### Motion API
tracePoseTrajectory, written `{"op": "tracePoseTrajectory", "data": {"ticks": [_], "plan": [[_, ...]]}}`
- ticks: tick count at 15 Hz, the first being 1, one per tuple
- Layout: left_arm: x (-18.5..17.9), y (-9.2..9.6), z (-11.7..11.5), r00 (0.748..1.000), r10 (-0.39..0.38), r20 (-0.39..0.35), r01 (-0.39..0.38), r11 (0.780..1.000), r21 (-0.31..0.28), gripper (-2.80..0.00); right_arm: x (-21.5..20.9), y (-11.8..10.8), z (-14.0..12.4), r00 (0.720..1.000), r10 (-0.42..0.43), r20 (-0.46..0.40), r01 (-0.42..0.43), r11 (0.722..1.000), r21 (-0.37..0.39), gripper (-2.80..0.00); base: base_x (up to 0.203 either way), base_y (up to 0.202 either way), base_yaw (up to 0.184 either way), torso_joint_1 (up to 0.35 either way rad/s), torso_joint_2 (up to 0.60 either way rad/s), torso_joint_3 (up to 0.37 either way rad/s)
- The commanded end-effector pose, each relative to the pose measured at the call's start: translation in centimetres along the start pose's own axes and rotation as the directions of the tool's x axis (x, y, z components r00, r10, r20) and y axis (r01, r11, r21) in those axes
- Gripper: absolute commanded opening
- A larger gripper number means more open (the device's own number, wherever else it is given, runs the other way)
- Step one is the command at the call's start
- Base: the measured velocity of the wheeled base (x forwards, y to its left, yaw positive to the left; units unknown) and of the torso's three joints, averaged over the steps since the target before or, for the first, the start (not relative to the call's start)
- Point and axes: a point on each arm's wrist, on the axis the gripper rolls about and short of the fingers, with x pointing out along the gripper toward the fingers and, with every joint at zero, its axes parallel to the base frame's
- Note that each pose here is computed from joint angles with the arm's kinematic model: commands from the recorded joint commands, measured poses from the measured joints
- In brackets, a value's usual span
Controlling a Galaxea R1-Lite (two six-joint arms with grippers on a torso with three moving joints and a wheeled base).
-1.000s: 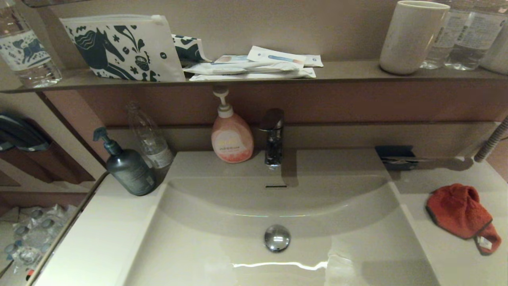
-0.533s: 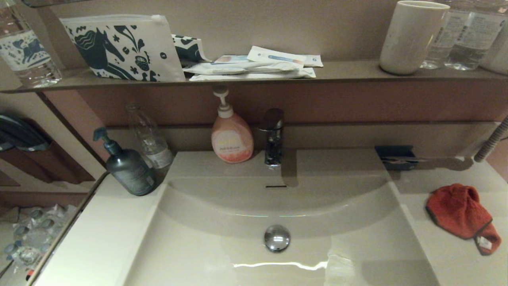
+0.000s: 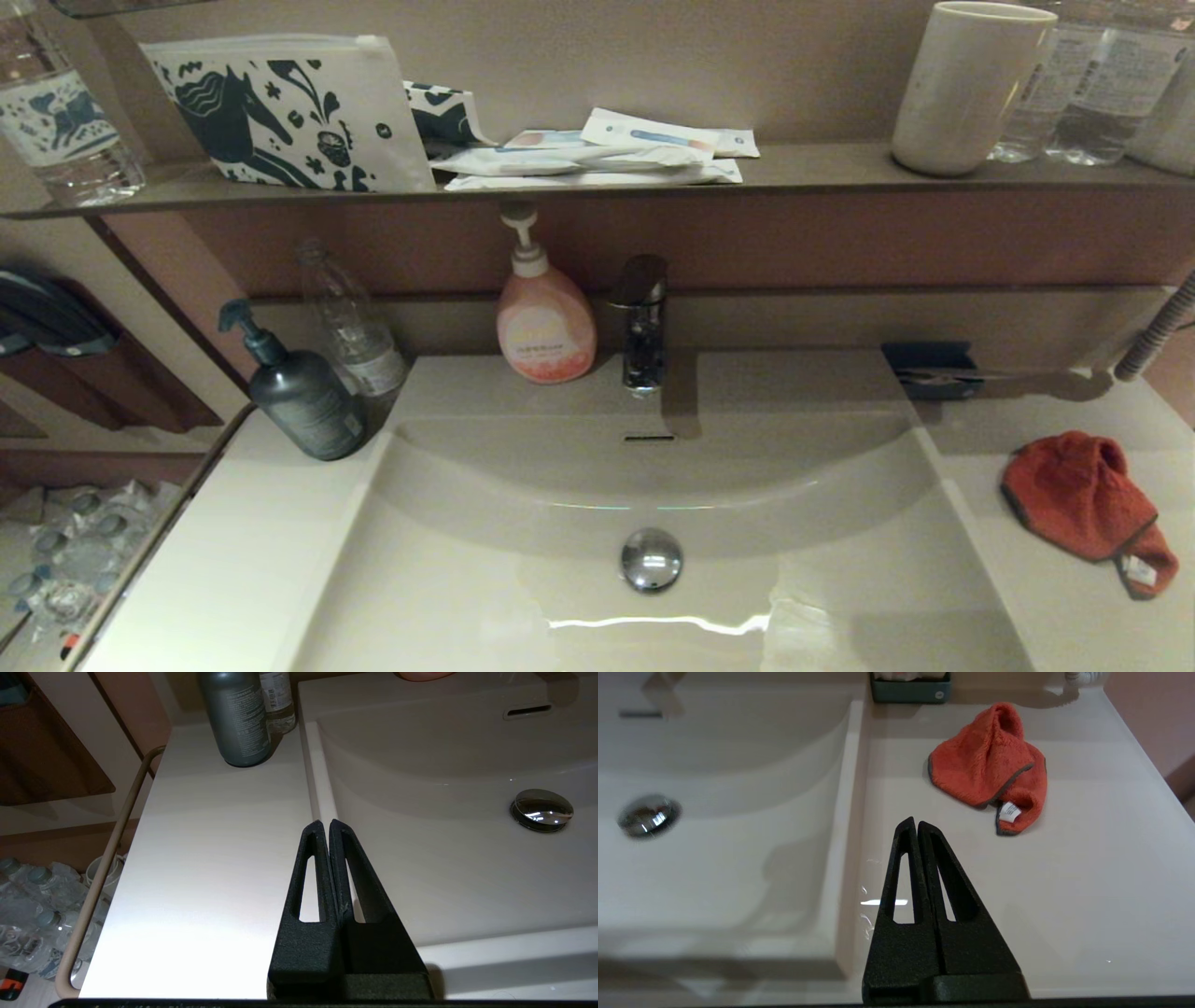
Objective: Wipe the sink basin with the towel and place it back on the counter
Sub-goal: Pick up the cloth
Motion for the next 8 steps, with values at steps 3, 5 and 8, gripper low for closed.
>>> {"op": "tracePoseTrajectory", "data": {"ticks": [3,5,8], "plan": [[0.0,0.0,0.0,1.000,0.000,-0.001,0.000,1.000,0.001,-2.80,3.4,-0.2,4.1,0.981,-0.059,-0.183,0.066,0.997,0.030,-2.80,0.000,0.000,0.000,0.000,0.00,0.000],[0.0,0.0,0.0,1.000,0.000,-0.001,0.000,1.000,0.001,-2.80,5.8,-0.3,5.5,0.961,-0.113,-0.253,0.122,0.992,0.018,-2.80,0.000,0.000,0.000,0.000,0.00,0.000],[0.0,0.0,0.0,1.000,0.000,-0.001,0.000,1.000,0.001,-2.80,9.6,-0.8,6.0,0.913,-0.225,-0.342,0.213,0.974,-0.072,-2.80,0.000,0.000,0.000,0.000,0.00,0.000]]}}
